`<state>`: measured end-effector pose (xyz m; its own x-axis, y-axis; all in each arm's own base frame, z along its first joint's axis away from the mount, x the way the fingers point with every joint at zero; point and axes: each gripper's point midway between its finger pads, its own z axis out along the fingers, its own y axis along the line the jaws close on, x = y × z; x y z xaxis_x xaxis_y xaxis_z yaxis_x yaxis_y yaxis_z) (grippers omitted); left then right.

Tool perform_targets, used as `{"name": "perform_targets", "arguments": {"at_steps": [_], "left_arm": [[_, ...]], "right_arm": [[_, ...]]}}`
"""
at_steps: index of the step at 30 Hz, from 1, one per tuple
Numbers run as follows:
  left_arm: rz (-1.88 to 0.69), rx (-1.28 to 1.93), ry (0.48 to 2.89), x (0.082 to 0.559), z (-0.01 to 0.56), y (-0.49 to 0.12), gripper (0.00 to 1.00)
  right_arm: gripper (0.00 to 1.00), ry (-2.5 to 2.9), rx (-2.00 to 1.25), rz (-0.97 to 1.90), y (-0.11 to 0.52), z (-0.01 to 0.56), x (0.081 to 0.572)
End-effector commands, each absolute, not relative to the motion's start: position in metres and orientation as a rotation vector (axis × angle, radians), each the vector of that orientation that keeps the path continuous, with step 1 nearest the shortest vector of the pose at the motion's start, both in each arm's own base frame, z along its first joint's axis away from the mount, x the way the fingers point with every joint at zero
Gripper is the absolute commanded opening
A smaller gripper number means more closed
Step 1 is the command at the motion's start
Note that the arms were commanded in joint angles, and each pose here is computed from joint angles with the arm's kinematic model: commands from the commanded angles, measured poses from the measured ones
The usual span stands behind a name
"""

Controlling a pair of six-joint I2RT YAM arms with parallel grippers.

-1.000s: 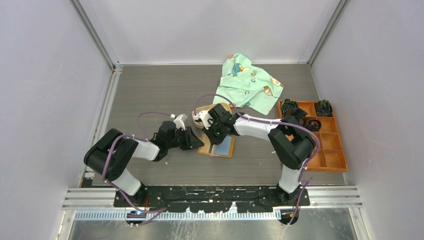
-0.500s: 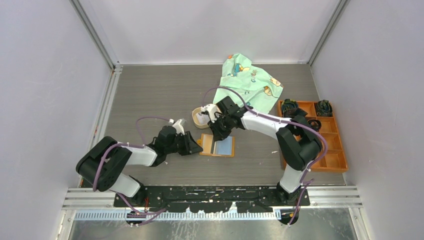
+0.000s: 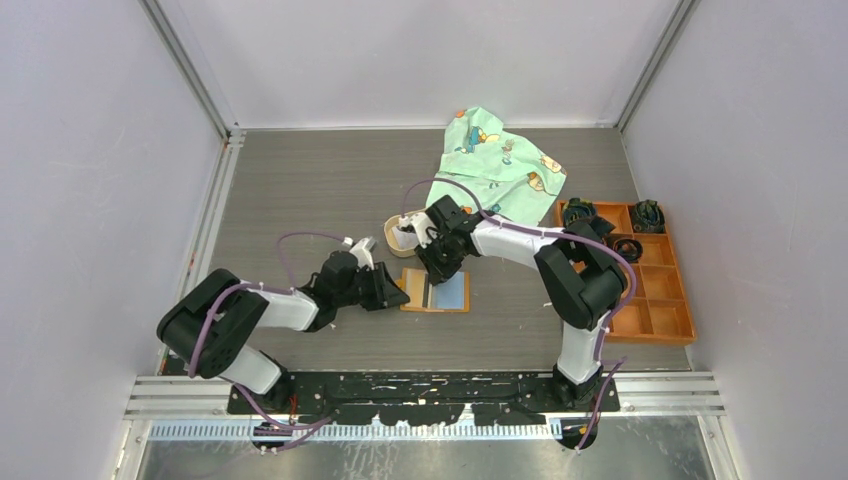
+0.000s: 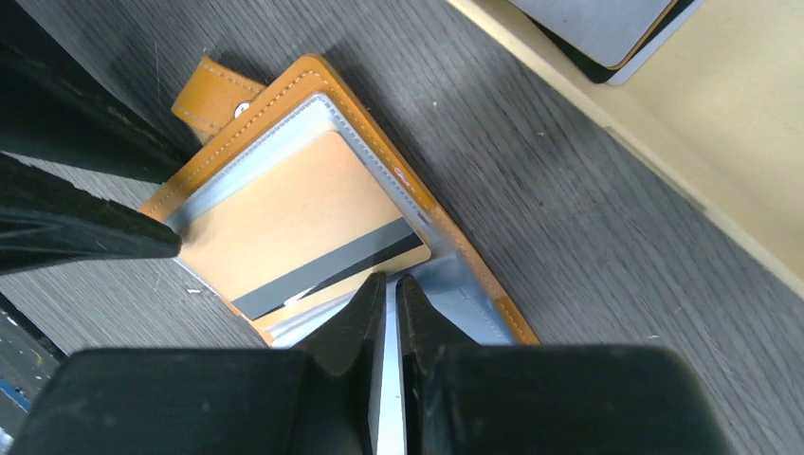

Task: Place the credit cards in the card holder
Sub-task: Insert the credit card into the card holder.

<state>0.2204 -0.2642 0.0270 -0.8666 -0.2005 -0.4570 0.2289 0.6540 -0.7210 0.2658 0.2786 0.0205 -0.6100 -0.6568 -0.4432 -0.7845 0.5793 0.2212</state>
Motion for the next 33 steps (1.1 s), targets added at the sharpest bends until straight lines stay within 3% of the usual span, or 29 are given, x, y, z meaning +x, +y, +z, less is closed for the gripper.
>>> {"name": "perform_targets", "arguments": {"at_steps": [1, 10, 16, 23, 33], "left_arm": [[-1.077, 0.043, 2.434, 0.210, 0.009, -0.263, 0.32], [-1.068, 0.039, 2.435, 0.208, 0.009, -0.265, 0.33], [-1.050, 0.033, 2.418, 0.208, 0.013, -0.260, 0.37], [-1.050, 0.043, 2.424, 0.211, 0.012, -0.263, 0.38], [-1.071, 0.050, 2.436, 0.210, 0.010, -0.268, 0.37]], "right_arm": [[0.15, 2.475, -1.121, 0.668, 0.299, 0.027, 0.270], [0.17, 2.455, -1.053, 0.807, 0.295, 0.048, 0.275], [0.24, 2.428, -0.951, 0.960, 0.280, 0.074, 0.279], [0.31, 2.554, -0.840, 1.125, 0.290, 0.054, 0.266], [0.37, 2.685, -0.757, 1.105, 0.289, 0.024, 0.262]]}}
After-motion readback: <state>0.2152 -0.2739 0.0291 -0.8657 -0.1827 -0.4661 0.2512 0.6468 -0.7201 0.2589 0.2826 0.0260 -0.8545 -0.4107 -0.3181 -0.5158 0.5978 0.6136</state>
